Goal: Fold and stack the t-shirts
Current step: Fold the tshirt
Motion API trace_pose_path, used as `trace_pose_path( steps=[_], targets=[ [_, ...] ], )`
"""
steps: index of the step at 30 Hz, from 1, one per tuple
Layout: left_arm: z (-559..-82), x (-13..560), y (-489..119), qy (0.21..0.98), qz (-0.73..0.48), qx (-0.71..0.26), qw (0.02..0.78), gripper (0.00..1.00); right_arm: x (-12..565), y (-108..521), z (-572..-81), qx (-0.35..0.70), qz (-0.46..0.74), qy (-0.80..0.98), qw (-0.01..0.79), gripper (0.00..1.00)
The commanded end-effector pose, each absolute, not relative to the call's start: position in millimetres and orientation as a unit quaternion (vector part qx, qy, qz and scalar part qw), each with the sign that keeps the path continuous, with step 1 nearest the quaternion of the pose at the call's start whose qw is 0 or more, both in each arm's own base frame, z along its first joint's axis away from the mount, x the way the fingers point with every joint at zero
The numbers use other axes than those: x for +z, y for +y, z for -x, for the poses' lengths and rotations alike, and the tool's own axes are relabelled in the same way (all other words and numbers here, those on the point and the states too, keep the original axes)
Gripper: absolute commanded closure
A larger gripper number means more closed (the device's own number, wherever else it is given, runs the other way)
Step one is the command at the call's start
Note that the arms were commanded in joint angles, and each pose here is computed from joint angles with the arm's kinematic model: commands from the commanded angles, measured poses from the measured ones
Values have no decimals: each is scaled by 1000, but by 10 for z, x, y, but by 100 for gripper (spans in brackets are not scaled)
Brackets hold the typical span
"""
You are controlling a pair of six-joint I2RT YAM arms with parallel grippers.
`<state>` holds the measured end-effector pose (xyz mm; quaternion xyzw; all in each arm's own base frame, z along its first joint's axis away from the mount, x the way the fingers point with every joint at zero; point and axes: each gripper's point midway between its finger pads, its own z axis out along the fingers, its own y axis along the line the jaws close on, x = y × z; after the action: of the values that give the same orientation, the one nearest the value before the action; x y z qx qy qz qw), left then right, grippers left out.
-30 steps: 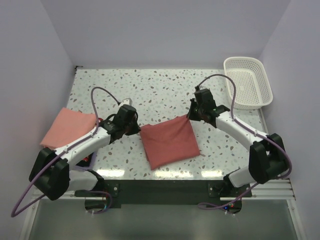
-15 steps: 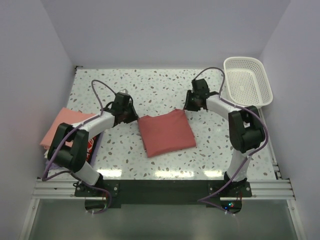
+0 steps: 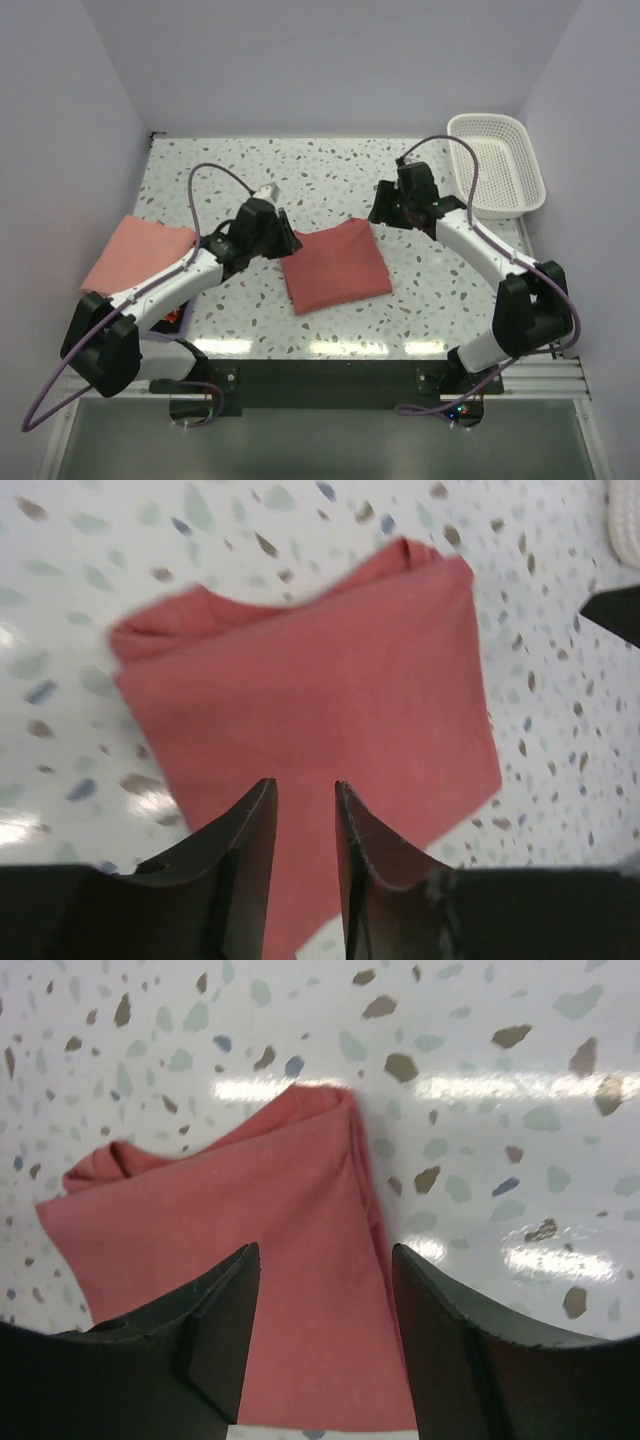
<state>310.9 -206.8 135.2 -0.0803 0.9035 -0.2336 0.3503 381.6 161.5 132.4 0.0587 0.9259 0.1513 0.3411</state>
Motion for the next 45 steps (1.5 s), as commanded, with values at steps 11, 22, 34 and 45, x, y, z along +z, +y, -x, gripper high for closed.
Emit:
trace_pose_path(
  steps=[11,22,34,45],
  targets=[
    [-1966,594,-2797,921,27,-322,217,80,838,2270,-2695,242,-7,932,270,48],
    [-1804,272,-2787,939,38,-289,180,83,784,2292,-2465,225,9,935,273,49],
    [-2062,778,-2505,929,60,-276,241,59,541,2599,-2247,221,52,942,247,52],
    [-2403,621,-1987,924,121,-262,252,27,252,2529,-2177,196,53,955,218,53]
  ],
)
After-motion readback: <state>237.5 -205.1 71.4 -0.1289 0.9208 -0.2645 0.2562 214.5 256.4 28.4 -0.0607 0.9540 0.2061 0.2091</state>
